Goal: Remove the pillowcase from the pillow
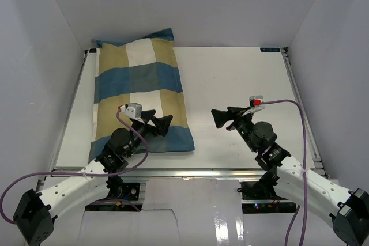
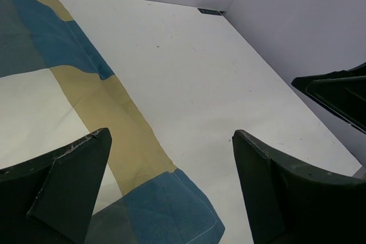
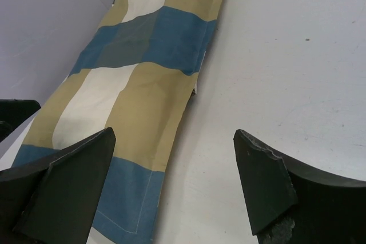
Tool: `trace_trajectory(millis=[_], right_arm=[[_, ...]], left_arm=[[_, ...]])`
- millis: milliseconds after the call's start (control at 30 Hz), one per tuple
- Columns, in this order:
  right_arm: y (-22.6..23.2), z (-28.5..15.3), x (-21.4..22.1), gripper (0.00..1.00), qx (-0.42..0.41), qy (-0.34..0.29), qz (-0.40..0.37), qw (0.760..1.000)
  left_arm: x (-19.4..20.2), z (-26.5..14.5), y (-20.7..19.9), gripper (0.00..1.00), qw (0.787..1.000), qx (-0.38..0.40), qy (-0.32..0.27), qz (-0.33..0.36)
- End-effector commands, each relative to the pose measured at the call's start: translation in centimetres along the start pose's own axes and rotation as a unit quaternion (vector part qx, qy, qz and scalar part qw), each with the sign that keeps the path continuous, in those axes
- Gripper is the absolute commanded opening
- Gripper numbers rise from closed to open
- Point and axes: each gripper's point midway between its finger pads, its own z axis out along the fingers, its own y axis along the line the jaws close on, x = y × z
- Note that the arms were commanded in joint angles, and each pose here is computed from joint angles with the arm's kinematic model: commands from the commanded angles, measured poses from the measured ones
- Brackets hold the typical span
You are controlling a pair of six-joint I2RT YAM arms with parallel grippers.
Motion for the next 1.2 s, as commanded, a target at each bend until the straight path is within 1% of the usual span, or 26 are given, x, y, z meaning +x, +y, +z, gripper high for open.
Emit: trace_trajectory(millis=[0,100,200,233,267,300,333,367,400,467,500,567,600,667,700,800,867,900,967,1000,1067,1100,1133,1167], right_arm=[[-0.1,-0.2,-2.3,0.90,0.010,-0.050,0.024,0.998],[-0.4,-0.3,-2.2,0.90,0.017,-0.052,0.030,0.998],[-0.6,-0.2,-1.7,0.90,0.021,-0.047,0.045,0.998],[-0.8,-0.1,-1.4,0.90,0.029,-0.042,0.047,0.998],[-1.0,0.0,-1.3,0.90,0.038,-0.037,0.055,0.997],[-1.8,0.0,-1.2,0.90,0.068,-0.025,0.056,0.996],[-2.1,0.0,-1.2,0.90,0.081,-0.020,0.060,0.995],[-2.2,0.0,-1.3,0.90,0.090,-0.016,0.064,0.994],[-2.2,0.1,-1.7,0.90,0.096,-0.016,0.064,0.993],[-2.2,0.0,-1.3,0.90,0.099,-0.001,0.061,0.993],[-1.8,0.0,-1.3,0.90,0.088,0.003,0.062,0.994],[-1.9,-0.2,-0.9,0.90,0.088,0.006,0.063,0.994],[-2.1,-0.4,-1.0,0.90,0.091,0.002,0.066,0.994],[-2.8,-0.7,-0.4,0.90,0.102,0.007,0.064,0.993],[-2.9,-0.9,-0.3,0.90,0.104,0.006,0.059,0.993],[-3.0,-1.0,0.2,0.90,0.094,0.010,0.045,0.994],[-2.6,-0.9,0.2,0.90,0.082,0.010,0.039,0.996],[-2.6,-0.9,0.2,0.90,0.080,0.010,0.038,0.996],[-2.6,-0.9,0.2,0.90,0.081,0.009,0.033,0.996],[-2.6,-0.9,0.0,0.90,0.080,0.007,0.031,0.996],[-2.5,-0.9,-0.2,0.90,0.078,0.006,0.023,0.997],[-2.5,-1.0,-0.3,0.90,0.077,0.004,0.022,0.997],[-2.6,-1.1,-0.3,0.90,0.077,0.002,0.022,0.997],[-2.5,-1.1,-0.4,0.90,0.075,-0.001,0.022,0.997]], left_arm=[[-0.5,0.2,0.0,0.98,1.000,-0.002,-0.009,0.000],[-0.4,0.4,0.5,0.98,1.000,-0.018,-0.008,0.000],[-0.2,0.8,2.0,0.98,0.997,-0.071,0.003,-0.011],[0.0,1.0,3.0,0.98,0.995,-0.103,0.009,-0.011],[-0.2,1.2,3.3,0.98,0.992,-0.123,0.020,-0.010],[-0.3,1.4,3.7,0.98,0.990,-0.142,0.023,-0.016],[0.7,1.2,5.2,0.98,0.982,-0.185,0.044,-0.003],[-0.1,1.5,5.4,0.98,0.978,-0.203,0.041,-0.005],[-0.1,1.6,5.9,0.98,0.974,-0.224,0.043,-0.010],[1.6,1.5,7.5,0.98,0.959,-0.272,0.079,0.011],[1.2,2.2,7.3,0.98,0.957,-0.279,0.079,0.003],[4.1,2.0,8.8,0.98,0.936,-0.322,0.139,0.030],[3.6,2.9,8.5,0.98,0.933,-0.329,0.141,0.029],[5.1,2.9,9.2,0.98,0.917,-0.356,0.175,0.039],[6.0,3.5,9.5,0.98,0.910,-0.364,0.192,0.048],[8.3,3.7,10.6,0.98,0.893,-0.382,0.228,0.064],[9.1,3.9,11.3,0.98,0.886,-0.390,0.242,0.065],[10.3,3.8,11.7,0.98,0.880,-0.390,0.261,0.068],[11.0,4.4,12.1,0.97,0.876,-0.390,0.276,0.070],[11.5,4.5,12.2,0.95,0.873,-0.389,0.285,0.074],[12.9,5.1,12.4,0.75,0.867,-0.383,0.309,0.084],[13.3,5.4,12.3,0.59,0.866,-0.380,0.314,0.085],[14.2,5.8,11.9,0.35,0.868,-0.364,0.329,0.081],[14.2,6.6,11.3,0.26,0.874,-0.349,0.331,0.077]])
